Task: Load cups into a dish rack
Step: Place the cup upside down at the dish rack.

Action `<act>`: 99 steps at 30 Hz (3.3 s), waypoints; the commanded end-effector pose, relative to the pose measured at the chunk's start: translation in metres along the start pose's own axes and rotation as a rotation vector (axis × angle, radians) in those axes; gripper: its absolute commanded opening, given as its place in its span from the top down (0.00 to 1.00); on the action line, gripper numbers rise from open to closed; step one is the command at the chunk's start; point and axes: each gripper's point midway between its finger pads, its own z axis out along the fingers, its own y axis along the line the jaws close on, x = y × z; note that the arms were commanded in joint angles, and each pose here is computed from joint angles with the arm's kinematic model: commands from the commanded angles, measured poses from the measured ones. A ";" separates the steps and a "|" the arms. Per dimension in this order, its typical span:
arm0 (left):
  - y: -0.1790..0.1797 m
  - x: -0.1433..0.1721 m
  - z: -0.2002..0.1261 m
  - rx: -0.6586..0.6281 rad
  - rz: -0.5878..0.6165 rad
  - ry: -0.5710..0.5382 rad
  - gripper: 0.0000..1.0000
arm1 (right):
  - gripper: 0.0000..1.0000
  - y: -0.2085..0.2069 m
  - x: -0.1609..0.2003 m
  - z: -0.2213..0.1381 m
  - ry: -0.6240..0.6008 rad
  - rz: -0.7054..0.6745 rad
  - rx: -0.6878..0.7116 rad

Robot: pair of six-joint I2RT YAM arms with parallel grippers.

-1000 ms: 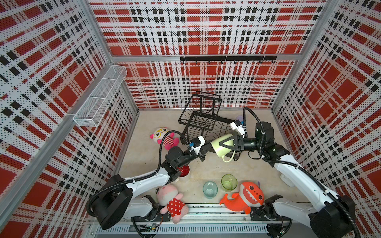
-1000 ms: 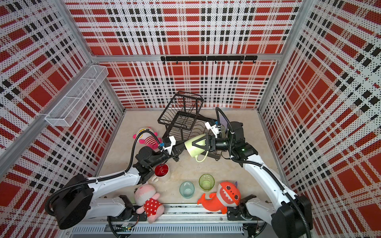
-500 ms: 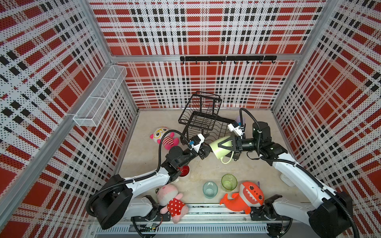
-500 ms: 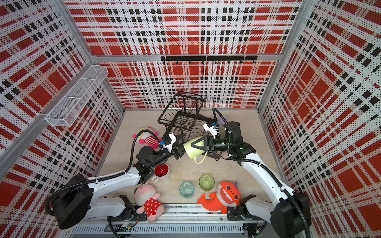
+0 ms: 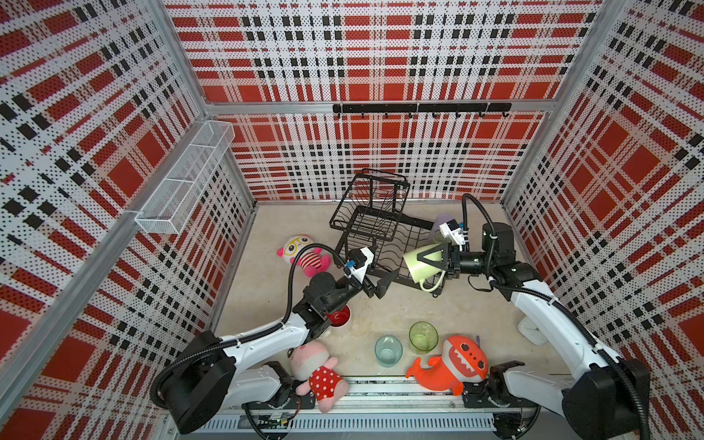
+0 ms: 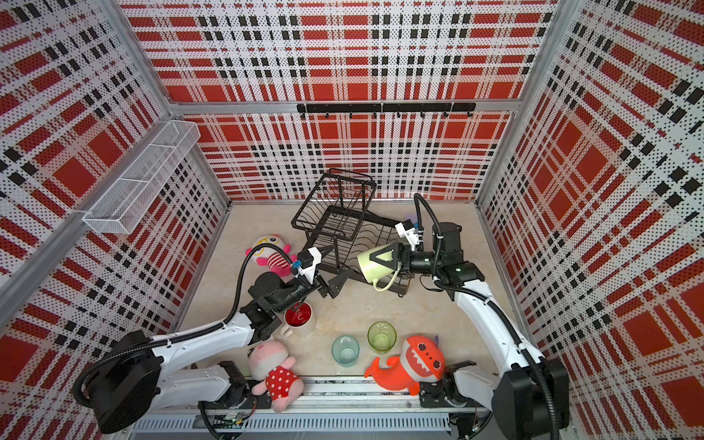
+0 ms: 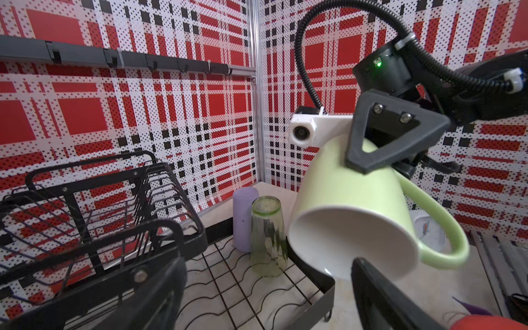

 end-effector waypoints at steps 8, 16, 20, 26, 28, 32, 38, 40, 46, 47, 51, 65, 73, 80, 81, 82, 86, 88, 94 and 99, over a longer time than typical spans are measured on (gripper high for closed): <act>0.003 -0.004 -0.014 -0.035 0.006 0.013 0.06 | 0.28 -0.060 -0.024 -0.012 -0.044 -0.124 0.374; 0.006 -0.009 -0.018 -0.056 0.014 0.010 0.06 | 0.29 -0.076 -0.032 -0.005 -0.047 -0.200 0.556; 0.007 -0.009 -0.019 -0.065 0.012 0.009 0.06 | 0.30 -0.077 -0.039 0.001 -0.060 -0.239 0.662; 0.014 -0.013 -0.022 -0.106 0.010 0.008 0.07 | 0.30 -0.056 -0.053 0.017 -0.106 -0.290 0.732; 0.016 -0.016 -0.024 -0.118 0.015 0.002 0.07 | 0.30 -0.050 -0.062 0.018 -0.128 -0.309 0.759; 0.017 -0.018 -0.025 -0.126 0.019 -0.004 0.07 | 0.30 -0.047 -0.086 0.017 -0.185 -0.332 0.815; 0.015 -0.017 -0.026 -0.117 0.011 -0.002 0.07 | 0.29 -0.050 -0.121 0.030 -0.207 -0.365 0.867; 0.016 -0.017 -0.028 -0.122 0.012 -0.003 0.07 | 0.28 -0.055 -0.133 0.030 -0.221 -0.379 0.910; 0.018 -0.016 -0.033 -0.141 0.017 -0.002 0.07 | 0.28 -0.079 -0.157 0.030 -0.213 -0.367 0.984; 0.018 -0.016 -0.034 -0.143 0.017 -0.002 0.07 | 0.28 -0.081 -0.160 0.031 -0.214 -0.365 0.986; 0.019 -0.015 -0.035 -0.145 0.030 0.004 0.07 | 0.28 -0.094 -0.175 0.031 -0.227 -0.346 0.985; 0.023 -0.014 -0.034 -0.167 0.061 0.024 0.07 | 0.30 -0.137 -0.212 0.033 -0.246 -0.316 1.080; 0.025 -0.013 -0.032 -0.167 0.075 0.035 0.07 | 0.31 -0.156 -0.225 0.040 -0.276 -0.249 1.120; 0.025 -0.008 -0.031 -0.157 0.074 0.046 0.07 | 0.31 -0.183 -0.232 0.045 -0.270 -0.235 1.199; 0.025 -0.008 -0.032 -0.156 0.072 0.047 0.07 | 0.31 -0.186 -0.232 0.046 -0.269 -0.236 1.210; 0.025 -0.008 -0.031 -0.156 0.071 0.046 0.07 | 0.31 -0.190 -0.232 0.048 -0.267 -0.244 1.231; 0.024 -0.010 -0.032 -0.156 0.074 0.043 0.07 | 0.31 -0.203 -0.229 0.054 -0.258 -0.228 1.257; 0.025 -0.010 -0.033 -0.158 0.074 0.043 0.07 | 0.31 -0.209 -0.227 0.055 -0.255 -0.216 1.266; 0.025 -0.010 -0.033 -0.158 0.076 0.043 0.07 | 0.31 -0.217 -0.226 0.060 -0.245 -0.209 1.283; 0.024 -0.009 -0.033 -0.157 0.077 0.045 0.07 | 0.31 -0.229 -0.222 0.063 -0.232 -0.182 1.307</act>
